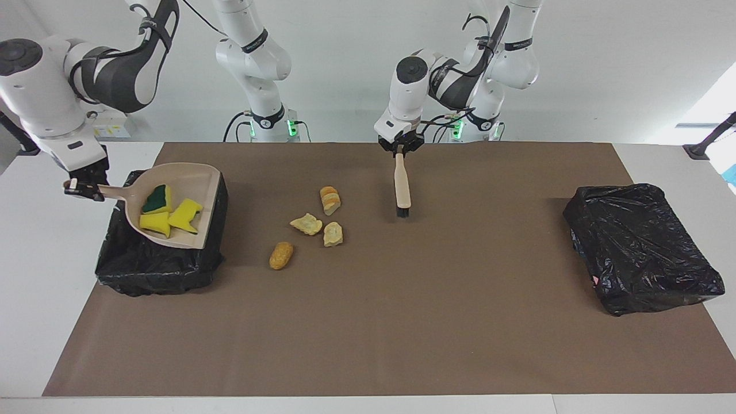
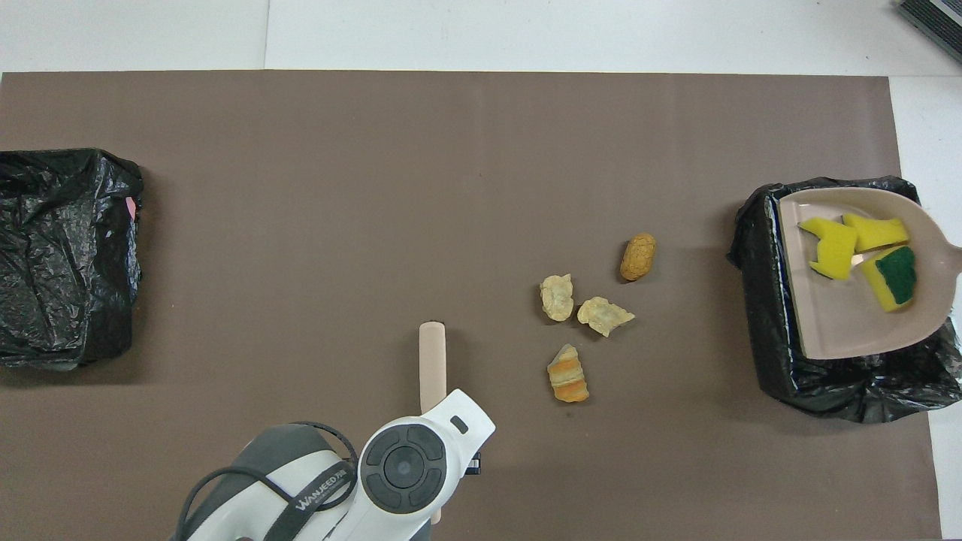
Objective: Sweep and dump trash in bin
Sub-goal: 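Tip the dustpan with the right gripper to dump sponges into bin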
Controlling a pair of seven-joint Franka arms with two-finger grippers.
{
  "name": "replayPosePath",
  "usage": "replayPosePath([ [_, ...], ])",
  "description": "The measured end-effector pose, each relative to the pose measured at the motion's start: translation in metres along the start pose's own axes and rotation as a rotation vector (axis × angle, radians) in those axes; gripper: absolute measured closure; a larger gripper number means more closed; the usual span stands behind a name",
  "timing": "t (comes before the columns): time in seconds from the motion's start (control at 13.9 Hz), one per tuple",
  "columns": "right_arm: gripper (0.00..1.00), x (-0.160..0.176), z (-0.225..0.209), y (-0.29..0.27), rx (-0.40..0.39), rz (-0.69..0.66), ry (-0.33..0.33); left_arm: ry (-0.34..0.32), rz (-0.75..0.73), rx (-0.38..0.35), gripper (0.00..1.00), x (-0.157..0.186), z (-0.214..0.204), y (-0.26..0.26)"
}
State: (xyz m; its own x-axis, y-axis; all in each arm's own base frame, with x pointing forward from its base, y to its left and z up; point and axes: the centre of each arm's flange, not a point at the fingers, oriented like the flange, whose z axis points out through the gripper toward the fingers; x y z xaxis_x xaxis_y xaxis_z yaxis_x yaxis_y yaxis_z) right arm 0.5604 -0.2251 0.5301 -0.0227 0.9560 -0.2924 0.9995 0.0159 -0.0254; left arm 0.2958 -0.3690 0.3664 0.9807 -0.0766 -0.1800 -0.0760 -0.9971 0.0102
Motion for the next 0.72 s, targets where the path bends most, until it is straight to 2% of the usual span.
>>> replayPosePath([
  [0.22,0.69,-0.015,-0.007,0.002,0.003,-0.041,-0.208,-0.007,0.000,-0.003,0.74,-0.004,0.013,0.002],
  [0.43,0.69,0.004,-0.011,0.002,0.020,-0.010,-0.407,-0.017,-0.008,0.003,0.74,-0.005,0.020,-0.001],
  [0.58,0.69,0.031,-0.014,-0.002,0.014,-0.026,-0.469,-0.013,-0.012,0.000,0.74,-0.004,0.026,-0.003],
  [0.72,0.69,0.041,-0.020,-0.007,0.013,-0.041,-0.511,-0.008,-0.015,-0.005,0.74,-0.002,0.027,-0.003],
])
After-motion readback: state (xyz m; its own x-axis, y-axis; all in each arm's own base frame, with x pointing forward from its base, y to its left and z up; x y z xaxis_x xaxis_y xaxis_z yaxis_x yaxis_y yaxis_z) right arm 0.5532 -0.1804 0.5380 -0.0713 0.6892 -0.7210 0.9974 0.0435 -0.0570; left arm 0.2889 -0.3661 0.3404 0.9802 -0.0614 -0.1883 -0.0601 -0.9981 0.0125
